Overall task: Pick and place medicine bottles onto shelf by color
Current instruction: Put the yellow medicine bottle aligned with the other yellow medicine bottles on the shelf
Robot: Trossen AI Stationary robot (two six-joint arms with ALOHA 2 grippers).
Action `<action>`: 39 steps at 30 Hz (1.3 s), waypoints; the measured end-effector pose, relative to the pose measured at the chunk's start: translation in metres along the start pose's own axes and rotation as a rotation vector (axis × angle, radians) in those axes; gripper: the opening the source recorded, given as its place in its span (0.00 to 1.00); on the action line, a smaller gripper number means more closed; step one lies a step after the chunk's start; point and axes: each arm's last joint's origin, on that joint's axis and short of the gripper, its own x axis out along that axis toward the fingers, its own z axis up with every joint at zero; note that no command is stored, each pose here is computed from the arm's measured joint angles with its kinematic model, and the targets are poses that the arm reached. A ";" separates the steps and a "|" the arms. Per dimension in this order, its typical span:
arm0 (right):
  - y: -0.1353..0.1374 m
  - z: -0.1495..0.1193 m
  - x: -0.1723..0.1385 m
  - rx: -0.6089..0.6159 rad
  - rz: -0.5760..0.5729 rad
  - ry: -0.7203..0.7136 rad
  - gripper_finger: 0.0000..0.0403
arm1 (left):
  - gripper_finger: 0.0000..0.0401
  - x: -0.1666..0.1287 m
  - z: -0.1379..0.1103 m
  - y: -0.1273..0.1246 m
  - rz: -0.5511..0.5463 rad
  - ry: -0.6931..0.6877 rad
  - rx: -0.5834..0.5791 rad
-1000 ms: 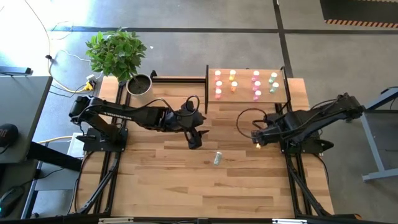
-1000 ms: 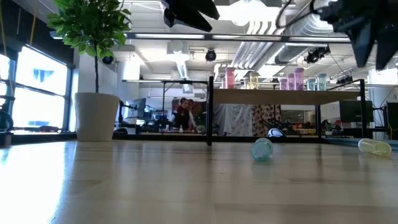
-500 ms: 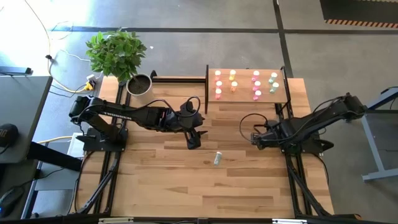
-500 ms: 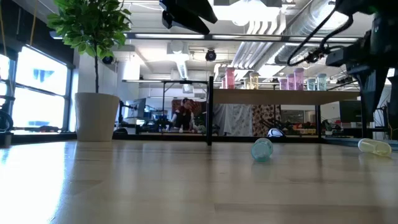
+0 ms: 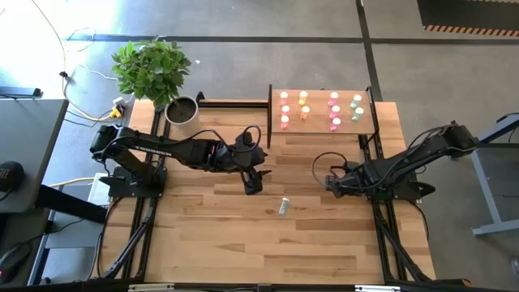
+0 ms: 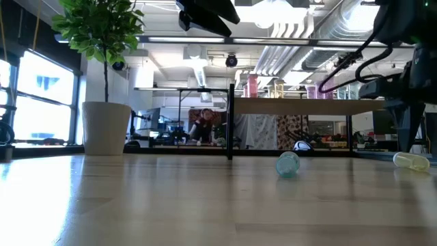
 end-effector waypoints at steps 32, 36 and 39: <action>0.020 0.008 0.010 -0.062 0.034 0.045 0.21 | 0.63 0.003 -0.001 0.008 -0.050 0.031 -0.013; 0.033 0.006 -0.002 -0.108 0.109 0.032 0.21 | 0.63 0.004 -0.001 0.009 -0.108 0.042 -0.040; 0.047 0.004 -0.014 -0.162 0.200 0.015 0.21 | 0.63 0.004 -0.002 0.010 -0.143 0.053 -0.048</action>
